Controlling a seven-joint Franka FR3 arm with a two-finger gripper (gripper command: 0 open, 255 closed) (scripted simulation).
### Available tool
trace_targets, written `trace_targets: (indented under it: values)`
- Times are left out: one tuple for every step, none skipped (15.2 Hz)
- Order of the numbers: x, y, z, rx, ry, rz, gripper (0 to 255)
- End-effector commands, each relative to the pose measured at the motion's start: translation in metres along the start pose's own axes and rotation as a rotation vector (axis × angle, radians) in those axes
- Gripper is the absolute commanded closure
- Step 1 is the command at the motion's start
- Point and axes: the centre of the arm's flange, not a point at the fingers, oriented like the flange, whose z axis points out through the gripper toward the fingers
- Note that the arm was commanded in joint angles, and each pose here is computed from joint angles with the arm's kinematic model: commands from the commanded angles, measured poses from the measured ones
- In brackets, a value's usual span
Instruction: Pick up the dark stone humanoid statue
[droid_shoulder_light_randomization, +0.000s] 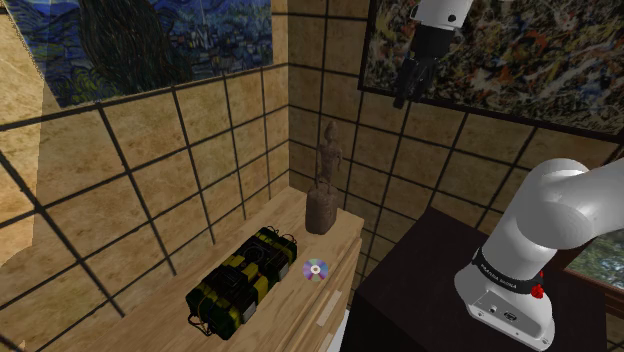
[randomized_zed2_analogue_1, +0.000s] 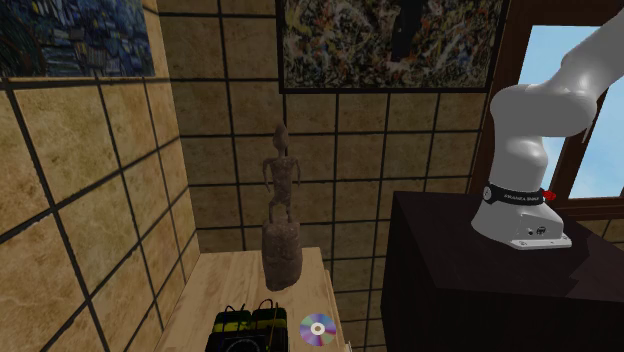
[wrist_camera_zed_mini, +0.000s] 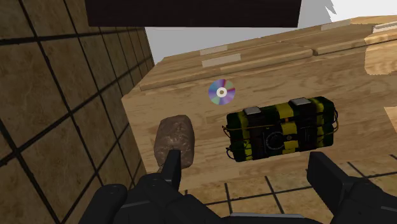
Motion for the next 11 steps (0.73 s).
trace_targets:
  values:
    - [0.0, 0.0, 0.0, 0.0, 0.0, 0.0, 0]
    - [0.013, 0.003, 0.007, -0.004, -0.012, -0.004, 0]
    - [0.025, 0.006, 0.014, -0.008, -0.023, -0.007, 0]
    - [0.038, 0.009, 0.02, -0.012, -0.035, -0.011, 0]
    - [0.05, 0.012, 0.028, -0.016, -0.047, -0.015, 0]
    - [0.062, 0.014, 0.035, -0.02, -0.058, -0.019, 0]
    - [0.075, 0.017, 0.042, -0.024, -0.07, -0.022, 0]
    - [0.087, 0.02, 0.05, -0.028, -0.082, -0.026, 0]
    - [0.099, 0.023, 0.057, -0.032, -0.093, -0.03, 0]
    - [0.111, 0.026, 0.065, -0.036, -0.105, -0.033, 0]
    - [0.123, 0.028, 0.073, -0.04, -0.116, -0.037, 0]
